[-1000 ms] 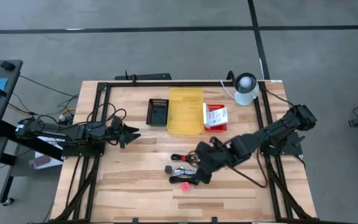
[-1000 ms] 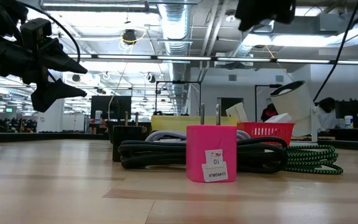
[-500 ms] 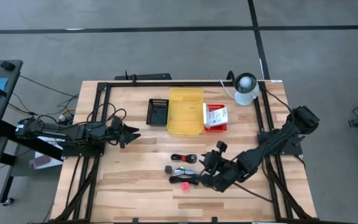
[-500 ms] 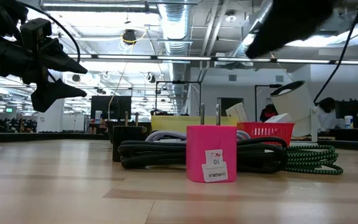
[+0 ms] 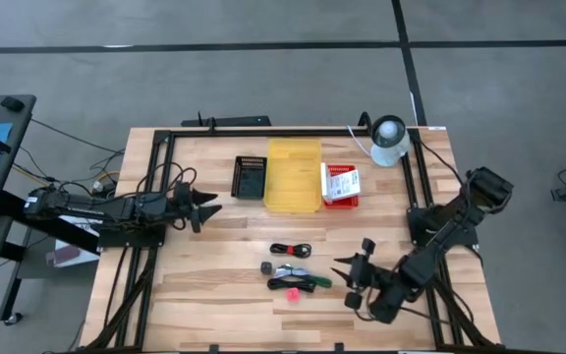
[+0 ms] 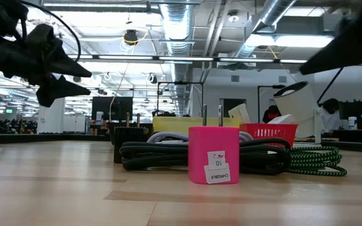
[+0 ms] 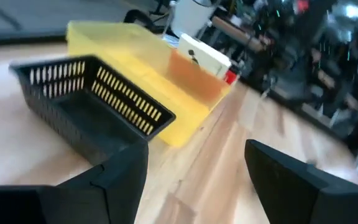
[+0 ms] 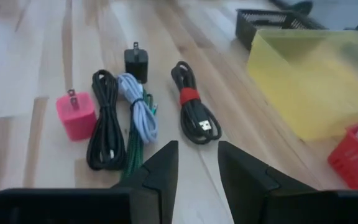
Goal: Pick and place items into bin
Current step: Put the black charger adapter into the black bin
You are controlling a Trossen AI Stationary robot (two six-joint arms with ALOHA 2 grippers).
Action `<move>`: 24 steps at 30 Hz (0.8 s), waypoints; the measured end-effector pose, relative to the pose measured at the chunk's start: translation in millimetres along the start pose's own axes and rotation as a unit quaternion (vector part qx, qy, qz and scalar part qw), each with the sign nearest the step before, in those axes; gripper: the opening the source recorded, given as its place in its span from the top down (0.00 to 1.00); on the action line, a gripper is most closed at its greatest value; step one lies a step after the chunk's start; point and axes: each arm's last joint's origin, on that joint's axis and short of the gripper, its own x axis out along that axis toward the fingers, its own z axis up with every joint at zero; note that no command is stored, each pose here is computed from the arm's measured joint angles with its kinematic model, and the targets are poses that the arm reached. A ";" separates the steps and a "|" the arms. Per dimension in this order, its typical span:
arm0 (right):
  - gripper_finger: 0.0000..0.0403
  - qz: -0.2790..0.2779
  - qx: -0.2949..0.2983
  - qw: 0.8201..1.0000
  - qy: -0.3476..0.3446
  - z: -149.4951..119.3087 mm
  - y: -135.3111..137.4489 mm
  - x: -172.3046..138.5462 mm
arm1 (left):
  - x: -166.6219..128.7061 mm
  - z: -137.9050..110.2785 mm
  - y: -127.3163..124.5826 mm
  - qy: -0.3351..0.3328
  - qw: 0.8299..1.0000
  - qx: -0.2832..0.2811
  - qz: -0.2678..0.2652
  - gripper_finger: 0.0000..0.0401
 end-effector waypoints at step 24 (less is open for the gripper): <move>0.73 -0.052 0.049 0.996 -0.046 -0.1 -8.9 10.5 | -2.7 -3.2 -12.4 0.047 0.950 0.226 -0.211 0.36</move>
